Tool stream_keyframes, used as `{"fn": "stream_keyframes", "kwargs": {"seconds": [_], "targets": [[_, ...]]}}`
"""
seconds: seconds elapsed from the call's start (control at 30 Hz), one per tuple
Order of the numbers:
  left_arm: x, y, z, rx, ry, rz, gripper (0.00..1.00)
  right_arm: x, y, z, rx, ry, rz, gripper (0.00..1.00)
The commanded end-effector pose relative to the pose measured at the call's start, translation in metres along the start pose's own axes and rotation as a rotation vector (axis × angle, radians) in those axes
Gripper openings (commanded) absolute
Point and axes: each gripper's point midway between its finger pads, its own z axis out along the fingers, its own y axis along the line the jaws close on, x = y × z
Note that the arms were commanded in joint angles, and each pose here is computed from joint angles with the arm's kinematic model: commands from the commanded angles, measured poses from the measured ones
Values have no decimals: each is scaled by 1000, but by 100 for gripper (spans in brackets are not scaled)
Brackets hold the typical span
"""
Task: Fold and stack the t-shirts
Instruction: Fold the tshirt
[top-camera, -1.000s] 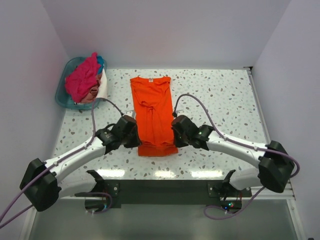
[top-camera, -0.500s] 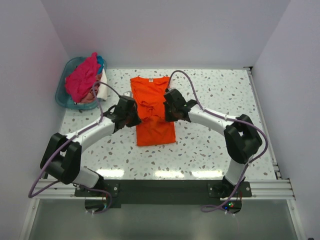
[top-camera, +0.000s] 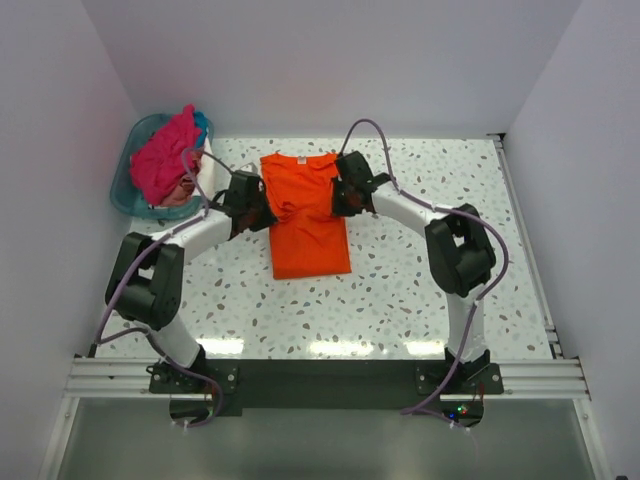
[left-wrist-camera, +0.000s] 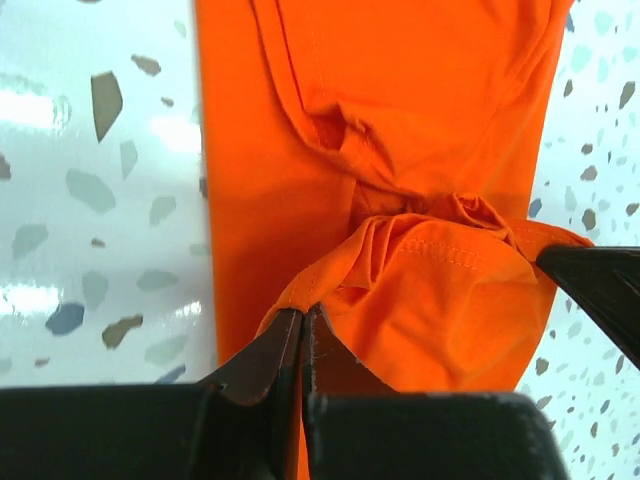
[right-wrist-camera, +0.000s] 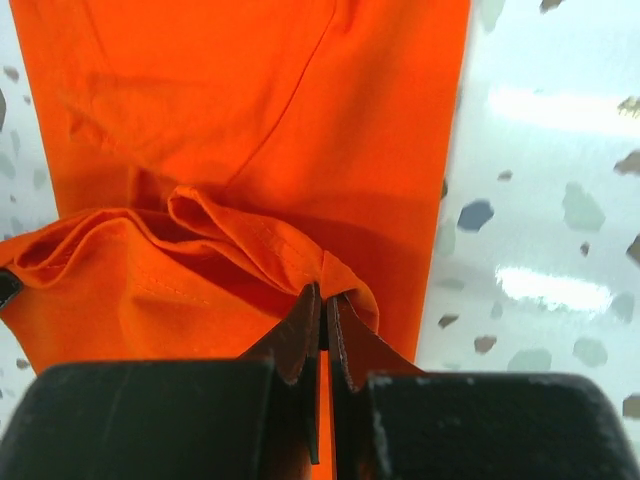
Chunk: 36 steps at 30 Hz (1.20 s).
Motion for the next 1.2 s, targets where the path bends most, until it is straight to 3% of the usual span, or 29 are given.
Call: {"fn": "stream_keyframes", "kwargs": {"seconds": [0.0, 0.03, 0.07, 0.17, 0.2, 0.27, 0.33, 0.37, 0.43, 0.47, 0.53, 0.57, 0.7, 0.93, 1.17], "targets": [[-39, -20, 13, 107, -70, 25, 6, -30, 2, 2, -46, -34, 25, 1], [-43, -18, 15, 113, -64, 20, 10, -34, 2, 4, -55, -36, 43, 6], [-50, -20, 15, 120, -71, 23, 25, -40, -4, 5, -60, -42, 59, 24], [-64, -20, 11, 138, -99, 23, 60, -54, -9, 0, -66, -71, 74, 42], [-71, -23, 3, 147, -117, 28, 64, -55, -10, -3, -62, -70, 72, 54], [-72, -20, -8, 129, -130, 30, 69, -60, -13, -15, -52, -95, 64, 63], [-73, -22, -25, 134, -152, 18, 67, -51, -16, -22, -49, -99, 57, 66], [-59, -16, -25, 122, -127, 13, 60, -53, -9, -33, -67, -121, 53, 65], [-43, -26, -33, 139, -110, 32, 51, -34, -7, -36, -75, -102, 44, 53], [-30, -25, -32, 136, -85, 42, 38, -24, 4, -38, -95, -94, 26, 49], [-5, -43, -31, 164, -44, 83, 29, -9, 18, -40, -132, -81, 8, 38], [6, -45, -30, 158, -19, 93, 21, 1, 34, -41, -166, -70, -16, 35], [47, -58, -16, 186, 58, 107, 8, 24, 67, -24, -235, -8, -45, 27], [79, -43, 10, 136, 132, 77, 3, 17, 78, 16, -249, 47, -33, 23], [109, -11, 24, 34, 201, 61, 0, 4, 32, 46, -221, 84, 110, 25]]}}
